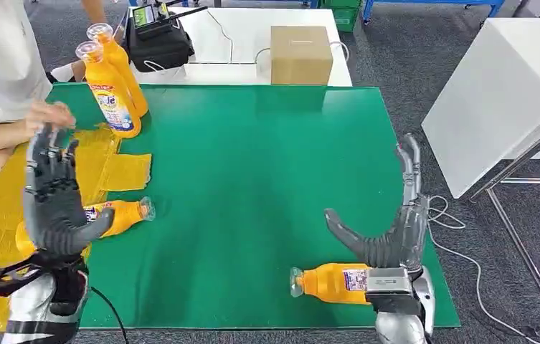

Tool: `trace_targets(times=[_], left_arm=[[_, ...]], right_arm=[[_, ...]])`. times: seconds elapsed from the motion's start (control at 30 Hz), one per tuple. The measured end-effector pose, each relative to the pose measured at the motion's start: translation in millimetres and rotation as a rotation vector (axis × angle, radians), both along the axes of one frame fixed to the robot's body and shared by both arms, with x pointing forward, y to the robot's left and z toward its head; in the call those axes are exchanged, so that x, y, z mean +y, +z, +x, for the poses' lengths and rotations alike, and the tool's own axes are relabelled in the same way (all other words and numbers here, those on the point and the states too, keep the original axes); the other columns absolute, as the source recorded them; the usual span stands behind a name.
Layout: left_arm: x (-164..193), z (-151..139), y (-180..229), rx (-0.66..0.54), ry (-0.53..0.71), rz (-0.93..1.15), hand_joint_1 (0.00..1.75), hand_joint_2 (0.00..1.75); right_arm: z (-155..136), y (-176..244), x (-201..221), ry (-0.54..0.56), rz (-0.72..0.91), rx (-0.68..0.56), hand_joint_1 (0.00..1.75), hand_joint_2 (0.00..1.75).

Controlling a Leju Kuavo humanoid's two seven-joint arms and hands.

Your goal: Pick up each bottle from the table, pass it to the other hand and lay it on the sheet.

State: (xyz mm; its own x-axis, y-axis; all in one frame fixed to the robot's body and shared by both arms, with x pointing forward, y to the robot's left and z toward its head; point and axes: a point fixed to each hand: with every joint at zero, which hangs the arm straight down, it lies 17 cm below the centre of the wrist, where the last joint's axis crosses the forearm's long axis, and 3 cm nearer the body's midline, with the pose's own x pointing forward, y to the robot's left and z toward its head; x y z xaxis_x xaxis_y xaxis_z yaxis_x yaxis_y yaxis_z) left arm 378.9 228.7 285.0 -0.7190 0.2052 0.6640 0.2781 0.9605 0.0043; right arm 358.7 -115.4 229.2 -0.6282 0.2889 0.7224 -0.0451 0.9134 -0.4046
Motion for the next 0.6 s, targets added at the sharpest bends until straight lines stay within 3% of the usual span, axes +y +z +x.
trace_targets(times=[0.13, 0.37, 0.47, 0.6], left_arm=[[-5.0, -21.2, 8.0, -0.024, 0.01, -0.025, 0.0, 1.75], [-12.1, -30.6, -12.0, 0.035, 0.068, 0.002, 0.0, 1.75], [-18.7, -30.1, -28.9, 0.089, 0.076, 0.007, 0.0, 1.75], [-29.6, -25.5, -49.2, 0.146, 0.072, 0.01, 0.0, 1.75]], right_arm=[[-6.2, -41.6, 11.0, 0.048, -0.212, 0.097, 0.0, 1.75], [-21.4, -119.4, -15.4, -0.012, -0.551, 0.244, 0.0, 1.75], [-45.6, -165.8, -43.1, -0.011, -0.688, 0.355, 0.0, 1.75], [-83.2, -198.2, -90.3, -0.026, -0.776, 0.469, 0.0, 1.75]])
